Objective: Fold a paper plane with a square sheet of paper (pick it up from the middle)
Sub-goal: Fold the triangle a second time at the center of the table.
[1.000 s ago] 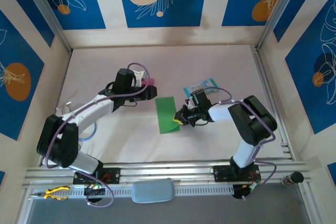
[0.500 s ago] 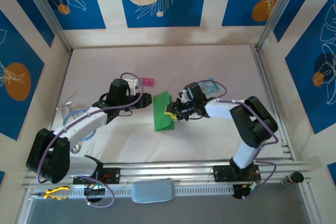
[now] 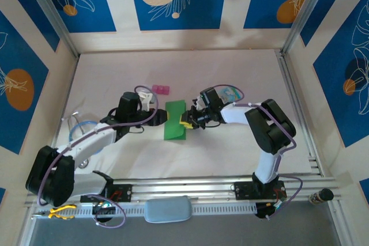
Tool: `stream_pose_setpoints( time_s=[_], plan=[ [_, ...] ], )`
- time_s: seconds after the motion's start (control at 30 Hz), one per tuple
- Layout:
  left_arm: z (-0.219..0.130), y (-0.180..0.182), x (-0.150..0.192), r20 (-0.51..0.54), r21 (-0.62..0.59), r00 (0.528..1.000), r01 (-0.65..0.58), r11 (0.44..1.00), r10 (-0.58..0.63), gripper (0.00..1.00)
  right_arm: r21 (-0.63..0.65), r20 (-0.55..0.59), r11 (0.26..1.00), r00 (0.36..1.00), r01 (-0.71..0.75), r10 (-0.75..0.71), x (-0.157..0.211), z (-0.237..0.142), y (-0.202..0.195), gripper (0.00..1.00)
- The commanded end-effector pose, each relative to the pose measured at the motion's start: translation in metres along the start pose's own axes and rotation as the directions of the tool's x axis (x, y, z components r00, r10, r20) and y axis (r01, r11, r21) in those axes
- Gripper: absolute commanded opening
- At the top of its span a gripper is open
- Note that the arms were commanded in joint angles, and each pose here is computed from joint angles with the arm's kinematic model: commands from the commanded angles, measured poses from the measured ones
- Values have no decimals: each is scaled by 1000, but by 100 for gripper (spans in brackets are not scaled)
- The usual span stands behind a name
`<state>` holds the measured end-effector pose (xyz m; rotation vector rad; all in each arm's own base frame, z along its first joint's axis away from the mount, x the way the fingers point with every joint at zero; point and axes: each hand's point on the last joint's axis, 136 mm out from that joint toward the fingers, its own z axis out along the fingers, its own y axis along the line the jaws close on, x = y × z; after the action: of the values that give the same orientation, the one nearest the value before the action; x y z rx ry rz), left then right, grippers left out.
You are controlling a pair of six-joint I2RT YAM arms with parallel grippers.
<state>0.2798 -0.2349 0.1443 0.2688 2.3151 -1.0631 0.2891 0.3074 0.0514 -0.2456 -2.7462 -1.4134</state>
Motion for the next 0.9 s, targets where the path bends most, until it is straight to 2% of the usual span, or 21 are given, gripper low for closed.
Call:
stream_pose_setpoints(
  time_s=[0.0,0.13,0.23,0.3,0.43,0.53,0.6,0.87],
  plan=[
    [-4,0,12,-17,2,999,-33,999,33,43,7,-35,1000,999,-1,1,3,3,-5,17],
    [-3,-1,22,-42,6,996,-73,997,73,41,12,-25,1000,1000,-16,17,4,2,-7,10],
    [0,-15,32,-42,9,966,-253,967,254,40,-7,-18,1000,999,-27,27,5,-1,-2,9],
    [3,-22,41,-46,-8,918,-395,919,394,40,-19,-21,999,999,-34,34,7,-4,1,8],
    [11,-35,55,-34,-54,774,-633,772,633,44,-31,-24,998,999,-50,49,8,-8,6,8],
    [18,-38,64,-53,-111,655,-754,647,754,47,-43,-27,998,998,-52,51,9,-9,9,8],
    [24,-36,70,-82,-138,596,-801,583,799,49,-45,-26,998,998,-52,51,10,-10,10,8],
    [53,-42,75,-110,-205,487,-864,460,866,53,-37,-28,997,998,-63,62,11,-10,8,8]
  ],
)
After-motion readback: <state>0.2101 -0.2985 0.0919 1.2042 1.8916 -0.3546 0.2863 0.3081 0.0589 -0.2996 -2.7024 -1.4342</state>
